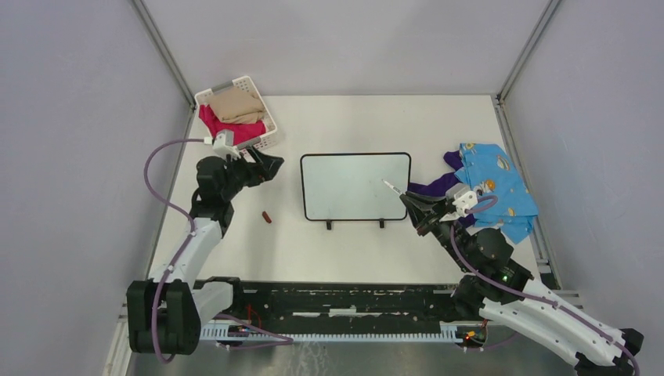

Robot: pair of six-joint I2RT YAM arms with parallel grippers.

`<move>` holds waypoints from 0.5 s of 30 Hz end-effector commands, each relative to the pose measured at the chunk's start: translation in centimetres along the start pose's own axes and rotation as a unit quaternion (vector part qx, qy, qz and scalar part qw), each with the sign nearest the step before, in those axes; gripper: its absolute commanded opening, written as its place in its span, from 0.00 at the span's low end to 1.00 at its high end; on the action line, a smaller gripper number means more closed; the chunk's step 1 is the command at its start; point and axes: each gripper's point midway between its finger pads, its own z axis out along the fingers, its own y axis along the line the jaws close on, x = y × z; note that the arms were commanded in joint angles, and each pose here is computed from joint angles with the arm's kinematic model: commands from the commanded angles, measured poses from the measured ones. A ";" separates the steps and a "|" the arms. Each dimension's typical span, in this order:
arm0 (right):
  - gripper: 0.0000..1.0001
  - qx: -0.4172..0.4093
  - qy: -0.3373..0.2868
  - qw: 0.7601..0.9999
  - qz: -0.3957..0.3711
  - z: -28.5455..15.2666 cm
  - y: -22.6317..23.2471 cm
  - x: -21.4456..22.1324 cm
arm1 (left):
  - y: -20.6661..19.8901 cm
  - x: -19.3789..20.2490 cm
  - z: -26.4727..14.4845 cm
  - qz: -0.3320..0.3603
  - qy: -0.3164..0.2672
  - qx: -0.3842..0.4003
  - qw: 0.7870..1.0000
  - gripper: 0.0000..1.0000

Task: Write a sentence on the whiteboard

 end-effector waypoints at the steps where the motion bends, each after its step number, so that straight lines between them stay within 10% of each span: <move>1: 0.00 -0.016 -0.040 0.999 0.010 0.3 0.7 -2.3 | -2.3 0.6 -0.3 -0.017 0.002 0.091 0.996 0.89; 15: 0.00 -0.031 -0.041 0.999 0.017 0.7 1.4 -1.9 | -3.7 2.7 1.2 -0.044 0.046 0.253 0.965 0.77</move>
